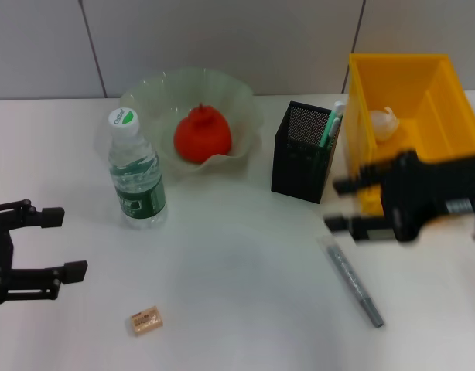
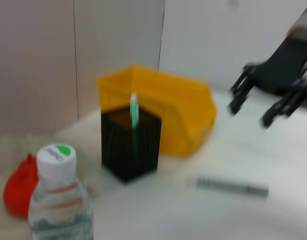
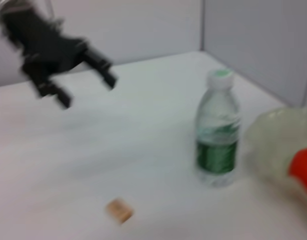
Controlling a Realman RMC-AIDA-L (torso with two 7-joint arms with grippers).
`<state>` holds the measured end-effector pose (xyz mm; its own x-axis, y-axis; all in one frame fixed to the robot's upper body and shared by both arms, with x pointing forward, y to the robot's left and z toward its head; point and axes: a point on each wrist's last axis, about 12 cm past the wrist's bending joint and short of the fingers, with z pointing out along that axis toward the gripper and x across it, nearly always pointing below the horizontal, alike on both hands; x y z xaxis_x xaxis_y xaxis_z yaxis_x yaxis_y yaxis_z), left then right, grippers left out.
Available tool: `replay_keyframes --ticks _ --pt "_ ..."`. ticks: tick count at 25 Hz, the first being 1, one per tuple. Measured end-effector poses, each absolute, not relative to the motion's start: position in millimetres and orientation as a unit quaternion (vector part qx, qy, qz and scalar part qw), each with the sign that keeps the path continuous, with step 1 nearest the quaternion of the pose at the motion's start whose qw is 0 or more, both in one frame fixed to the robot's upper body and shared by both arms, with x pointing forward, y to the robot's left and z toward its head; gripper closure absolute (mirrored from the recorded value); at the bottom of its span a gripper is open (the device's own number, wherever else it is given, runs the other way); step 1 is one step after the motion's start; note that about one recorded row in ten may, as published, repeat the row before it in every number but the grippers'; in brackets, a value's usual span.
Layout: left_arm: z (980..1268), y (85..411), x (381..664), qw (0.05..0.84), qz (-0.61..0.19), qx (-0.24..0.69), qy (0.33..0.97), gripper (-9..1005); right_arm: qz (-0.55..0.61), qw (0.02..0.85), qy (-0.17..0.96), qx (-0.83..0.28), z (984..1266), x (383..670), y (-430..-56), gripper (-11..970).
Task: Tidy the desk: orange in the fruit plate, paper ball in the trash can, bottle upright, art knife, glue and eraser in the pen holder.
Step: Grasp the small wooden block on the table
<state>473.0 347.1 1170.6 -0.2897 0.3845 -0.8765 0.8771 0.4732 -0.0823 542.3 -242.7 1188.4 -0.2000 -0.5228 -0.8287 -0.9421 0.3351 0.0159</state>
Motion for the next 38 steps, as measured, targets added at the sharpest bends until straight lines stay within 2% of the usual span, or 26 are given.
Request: replay_keyframes --ticks 4,7,8,10,12,15,18,21,23,24,28,38 --pt "1192.1 321.1 481.9 0.355 -0.237 0.464 0.776 136 0.289 0.364 0.716 -0.52 1173.8 527.3 -253.6 416" --pt "1197.7 308.8 487.7 0.325 -0.215 0.477 0.788 137 0.307 0.365 0.699 -0.534 1163.9 516.9 -263.5 416" --pt "1199.8 293.9 494.0 0.287 -0.19 0.493 0.799 137 0.317 0.364 0.693 -0.536 1160.5 513.9 -266.6 416" --pt "1198.5 279.1 498.7 0.252 -0.17 0.509 0.805 137 0.334 0.363 0.686 -0.535 1155.0 510.1 -272.6 416" --pt "1198.5 279.1 498.7 0.252 -0.17 0.509 0.805 138 0.345 0.364 0.687 -0.526 1149.5 508.2 -278.5 416" --pt "1186.6 243.2 505.0 0.189 -0.127 0.534 0.814 138 0.353 0.362 0.687 -0.521 1141.5 506.5 -281.8 416" --pt "1184.4 237.4 505.4 0.184 -0.12 0.539 0.813 139 0.357 0.359 0.689 -0.518 1136.0 505.7 -283.9 416" --pt "1174.8 213.9 507.2 0.164 -0.082 0.555 0.812 139 0.355 0.35 0.694 -0.519 1130.2 504.5 -285.6 416" --pt "1174.8 213.9 507.2 0.164 -0.082 0.555 0.812 140 0.351 0.345 0.696 -0.523 1127.2 503.9 -286.3 416" --pt "1162.6 191.2 510.9 0.147 -0.051 0.566 0.809 140 0.348 0.343 0.698 -0.523 1123.9 503.3 -286.6 416" --pt "1159.4 187.5 513.6 0.144 -0.05 0.565 0.811 140 0.348 0.344 0.698 -0.523 1120.5 502.2 -286.5 416" --pt "1127.7 174.9 528.5 0.108 -0.042 0.566 0.816 154 0.344 0.342 0.701 -0.523 1117.8 503.9 -285.5 416"
